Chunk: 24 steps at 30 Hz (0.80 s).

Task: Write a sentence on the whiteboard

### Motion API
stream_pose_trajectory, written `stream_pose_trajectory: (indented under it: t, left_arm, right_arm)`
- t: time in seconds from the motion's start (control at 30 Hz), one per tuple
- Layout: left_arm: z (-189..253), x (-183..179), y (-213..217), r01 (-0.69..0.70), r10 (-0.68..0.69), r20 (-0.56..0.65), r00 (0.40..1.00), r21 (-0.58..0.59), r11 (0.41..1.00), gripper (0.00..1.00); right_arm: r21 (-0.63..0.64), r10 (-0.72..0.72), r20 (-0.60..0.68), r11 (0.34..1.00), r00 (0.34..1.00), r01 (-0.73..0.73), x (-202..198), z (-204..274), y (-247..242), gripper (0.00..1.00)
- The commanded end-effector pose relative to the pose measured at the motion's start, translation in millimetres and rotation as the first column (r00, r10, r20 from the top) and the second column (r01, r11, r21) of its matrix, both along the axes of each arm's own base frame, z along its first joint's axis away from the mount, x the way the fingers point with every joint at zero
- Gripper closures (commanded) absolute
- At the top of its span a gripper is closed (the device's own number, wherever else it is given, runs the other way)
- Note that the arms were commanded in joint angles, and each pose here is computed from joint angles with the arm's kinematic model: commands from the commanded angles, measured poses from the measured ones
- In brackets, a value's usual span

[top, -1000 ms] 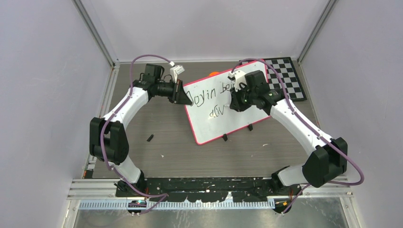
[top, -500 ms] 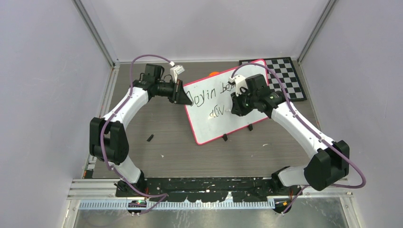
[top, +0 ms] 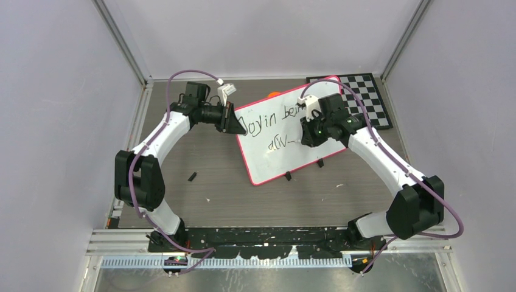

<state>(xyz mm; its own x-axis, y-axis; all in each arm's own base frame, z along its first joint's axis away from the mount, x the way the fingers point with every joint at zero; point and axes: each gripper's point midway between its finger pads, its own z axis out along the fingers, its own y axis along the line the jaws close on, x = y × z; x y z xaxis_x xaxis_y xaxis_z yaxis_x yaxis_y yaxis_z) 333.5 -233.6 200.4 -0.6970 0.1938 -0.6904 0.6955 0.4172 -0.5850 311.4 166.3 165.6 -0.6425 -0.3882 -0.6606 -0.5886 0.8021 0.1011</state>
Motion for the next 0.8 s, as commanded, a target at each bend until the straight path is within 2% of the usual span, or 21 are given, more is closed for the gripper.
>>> stream_pose_trajectory:
  t: [0.0,0.37,0.77]
  left_arm:
    - [-1,10,5,-0.023,0.019,0.092,0.996,0.047,0.999,1.00]
    - [1,11,5,-0.025,0.021,0.097,0.995,0.046,0.999,1.00]
    - [2,12,5,-0.024,0.019,0.095,0.995,0.044,0.999,1.00]
  right_arm:
    - [-0.011,-0.045,0.101,0.999,0.994,0.047,27,19,-13,1.00]
    - [0.057,-0.034,0.105,0.998,0.994,0.028,36,35,1,1.00]
    - [0.084,0.018,0.074,0.996,0.997,-0.024,21,32,21,1.00]
